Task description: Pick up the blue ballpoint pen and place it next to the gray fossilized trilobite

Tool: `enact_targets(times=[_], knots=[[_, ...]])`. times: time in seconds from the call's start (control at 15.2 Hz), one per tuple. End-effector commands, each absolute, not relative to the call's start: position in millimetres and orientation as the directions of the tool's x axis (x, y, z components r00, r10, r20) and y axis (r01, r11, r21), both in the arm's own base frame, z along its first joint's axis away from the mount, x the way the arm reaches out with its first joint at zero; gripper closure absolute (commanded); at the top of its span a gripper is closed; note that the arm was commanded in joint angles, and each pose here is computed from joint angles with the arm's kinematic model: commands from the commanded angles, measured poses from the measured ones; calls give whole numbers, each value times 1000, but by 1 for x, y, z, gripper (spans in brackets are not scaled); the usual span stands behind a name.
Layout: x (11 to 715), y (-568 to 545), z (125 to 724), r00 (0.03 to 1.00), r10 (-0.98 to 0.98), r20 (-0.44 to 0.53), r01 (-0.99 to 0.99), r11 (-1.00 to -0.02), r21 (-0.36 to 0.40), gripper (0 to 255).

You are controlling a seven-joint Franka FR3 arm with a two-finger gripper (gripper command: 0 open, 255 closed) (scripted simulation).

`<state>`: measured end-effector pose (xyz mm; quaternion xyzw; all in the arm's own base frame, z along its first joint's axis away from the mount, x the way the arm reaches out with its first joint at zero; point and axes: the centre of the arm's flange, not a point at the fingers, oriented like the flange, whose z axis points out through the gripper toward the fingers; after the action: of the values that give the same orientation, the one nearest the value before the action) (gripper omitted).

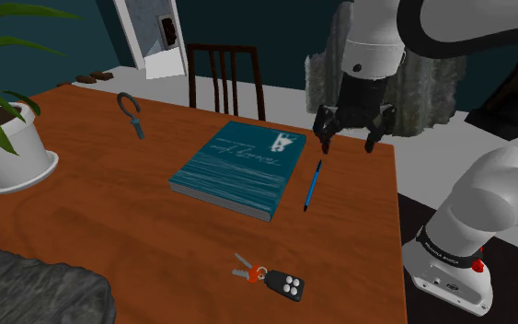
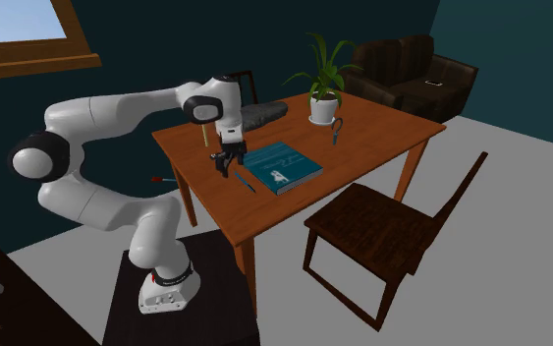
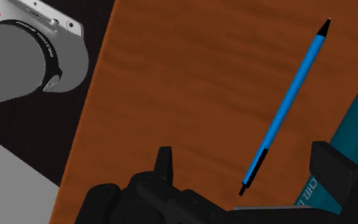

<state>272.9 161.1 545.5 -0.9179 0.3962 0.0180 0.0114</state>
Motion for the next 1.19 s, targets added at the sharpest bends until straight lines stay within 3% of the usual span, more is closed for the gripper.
enact_targets(times=[0.0,0.33,1.12], knots=[[280,182,533,584,-809,-61,-811,-585,1,0],[308,230,510,332,-939,-94,-942,-336,25,0],[306,234,470,332,-939,-94,-942,-336,25,0]])
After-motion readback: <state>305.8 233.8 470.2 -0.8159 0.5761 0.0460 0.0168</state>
